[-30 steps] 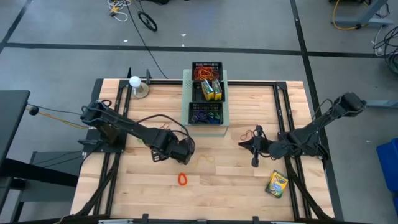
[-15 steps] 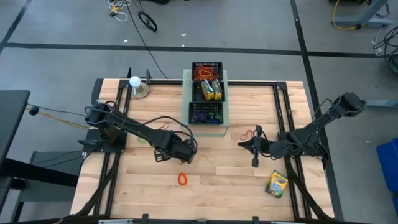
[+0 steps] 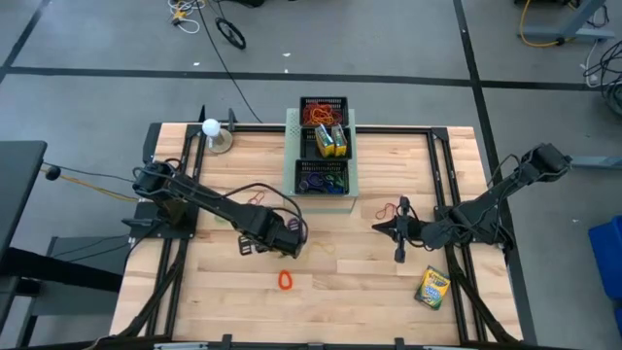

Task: Pick & Place Office Desk Supplies
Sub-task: Put the top yellow crayon box into the middle black bin on the shelf

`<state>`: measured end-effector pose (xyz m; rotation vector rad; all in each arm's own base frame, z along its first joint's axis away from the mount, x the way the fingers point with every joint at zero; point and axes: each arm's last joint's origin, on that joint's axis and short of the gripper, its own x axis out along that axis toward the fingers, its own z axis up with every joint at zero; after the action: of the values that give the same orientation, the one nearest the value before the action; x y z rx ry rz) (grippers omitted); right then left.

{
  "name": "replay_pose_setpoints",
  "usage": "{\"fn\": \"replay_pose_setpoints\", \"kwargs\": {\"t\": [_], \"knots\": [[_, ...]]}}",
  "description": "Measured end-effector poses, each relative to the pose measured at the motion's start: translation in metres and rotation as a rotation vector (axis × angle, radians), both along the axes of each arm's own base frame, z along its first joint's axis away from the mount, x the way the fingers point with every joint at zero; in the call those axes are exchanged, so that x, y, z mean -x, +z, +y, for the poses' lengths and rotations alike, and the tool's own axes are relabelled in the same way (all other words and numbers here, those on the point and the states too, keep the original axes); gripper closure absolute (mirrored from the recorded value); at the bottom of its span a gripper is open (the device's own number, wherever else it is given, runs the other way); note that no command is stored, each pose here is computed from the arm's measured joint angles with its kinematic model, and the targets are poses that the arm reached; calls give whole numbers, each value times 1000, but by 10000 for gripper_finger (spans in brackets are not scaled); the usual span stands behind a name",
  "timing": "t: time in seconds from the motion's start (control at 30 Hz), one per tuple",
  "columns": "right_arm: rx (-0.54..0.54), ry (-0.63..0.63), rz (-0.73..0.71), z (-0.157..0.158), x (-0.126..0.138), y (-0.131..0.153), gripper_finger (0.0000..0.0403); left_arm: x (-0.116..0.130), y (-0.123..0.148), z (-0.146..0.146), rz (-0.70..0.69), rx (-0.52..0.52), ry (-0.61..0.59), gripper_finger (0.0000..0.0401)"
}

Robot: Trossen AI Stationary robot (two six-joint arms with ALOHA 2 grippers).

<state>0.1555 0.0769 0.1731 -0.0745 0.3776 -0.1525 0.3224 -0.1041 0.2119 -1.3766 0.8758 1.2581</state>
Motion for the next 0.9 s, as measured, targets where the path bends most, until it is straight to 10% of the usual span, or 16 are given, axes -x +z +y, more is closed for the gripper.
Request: {"fn": "replay_pose_setpoints", "kwargs": {"t": [0.43, 0.9], "knots": [[2, 0, -3, 0, 0, 0, 397, 32, 101, 13, 3, 18, -278, 294], [3, -16, -73, -4, -6, 8, 397, 55, 239, 123, -267, -371, -135, 296]]}}
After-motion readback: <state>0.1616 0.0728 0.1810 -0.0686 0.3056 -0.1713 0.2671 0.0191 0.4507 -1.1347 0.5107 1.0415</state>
